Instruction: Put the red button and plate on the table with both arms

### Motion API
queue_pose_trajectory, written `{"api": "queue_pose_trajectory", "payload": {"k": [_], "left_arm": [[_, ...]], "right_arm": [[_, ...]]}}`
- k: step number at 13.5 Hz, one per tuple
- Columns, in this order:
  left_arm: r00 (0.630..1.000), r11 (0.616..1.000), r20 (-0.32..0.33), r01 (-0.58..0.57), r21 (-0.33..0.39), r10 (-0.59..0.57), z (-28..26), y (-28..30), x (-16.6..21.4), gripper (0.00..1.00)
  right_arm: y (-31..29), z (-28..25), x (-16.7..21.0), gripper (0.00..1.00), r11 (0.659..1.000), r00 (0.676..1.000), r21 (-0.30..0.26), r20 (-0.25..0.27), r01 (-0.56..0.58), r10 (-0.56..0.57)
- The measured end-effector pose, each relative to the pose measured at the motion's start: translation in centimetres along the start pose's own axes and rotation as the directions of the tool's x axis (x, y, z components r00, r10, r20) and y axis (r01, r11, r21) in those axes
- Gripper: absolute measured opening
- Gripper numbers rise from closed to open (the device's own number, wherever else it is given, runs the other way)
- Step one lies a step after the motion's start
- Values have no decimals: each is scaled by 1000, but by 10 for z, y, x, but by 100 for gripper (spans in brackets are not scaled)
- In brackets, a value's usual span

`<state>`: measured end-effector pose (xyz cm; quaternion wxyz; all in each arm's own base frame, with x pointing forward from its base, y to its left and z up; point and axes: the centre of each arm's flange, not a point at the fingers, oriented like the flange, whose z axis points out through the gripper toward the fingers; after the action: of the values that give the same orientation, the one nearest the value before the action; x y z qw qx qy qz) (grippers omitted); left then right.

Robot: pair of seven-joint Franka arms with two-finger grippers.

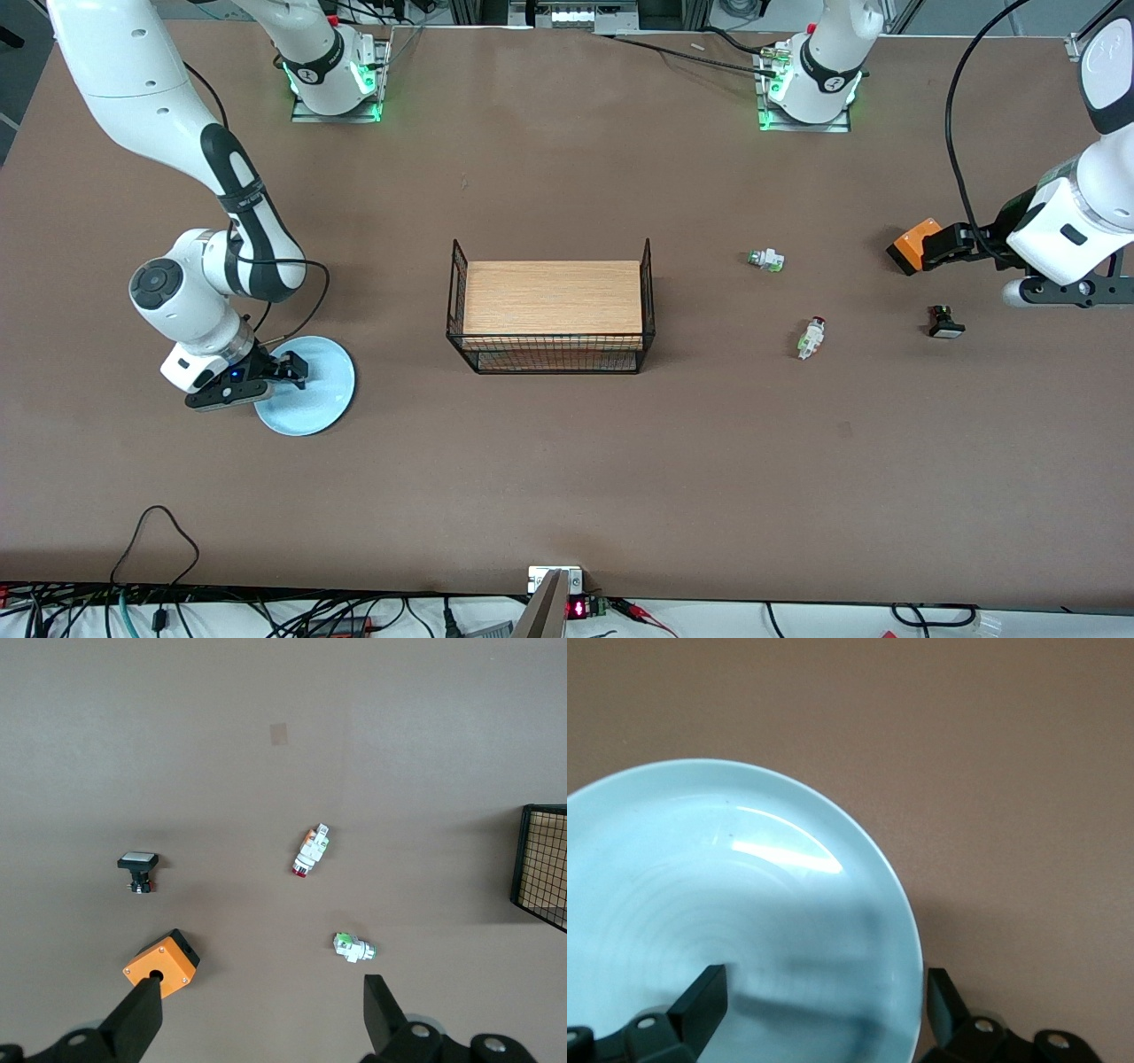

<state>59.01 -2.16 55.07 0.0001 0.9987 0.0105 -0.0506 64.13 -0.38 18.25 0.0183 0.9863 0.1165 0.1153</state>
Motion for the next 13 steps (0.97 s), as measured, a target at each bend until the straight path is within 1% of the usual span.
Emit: {"api": "queue_pose_trajectory", "payload": {"k": [1,2,5,6,9,11,13], "left_arm": [[1000,1000,-1,-4,0,4,0,2,0,100],[1000,1000,-5,-9,1,9,-2,6,0,100],[1000,1000,-15,-25,1,25,-7,15,0,100],[999,999,-16,-32,2,32,-8,19,-1,100],[999,999,-4,-54,5,54,-1,32,1,100],[998,998,6,-62,6,62,5,38,4,100],[997,997,9,-81,8,80,7,49,3,100]], "right_arm": [[-1,-10,5,100,1000,1000,11,15,2,-2],[-2,-26,14,100,1000,999,31,49,4,-6],[-3,-100,55,100,994,982,105,188,0,-20],[0,-128,67,100,993,973,114,228,6,-32],[12,-204,88,100,997,946,74,323,13,-36],[14,-251,94,100,998,931,68,364,8,-32],[16,-298,92,100,998,922,65,387,1,-26]]}}
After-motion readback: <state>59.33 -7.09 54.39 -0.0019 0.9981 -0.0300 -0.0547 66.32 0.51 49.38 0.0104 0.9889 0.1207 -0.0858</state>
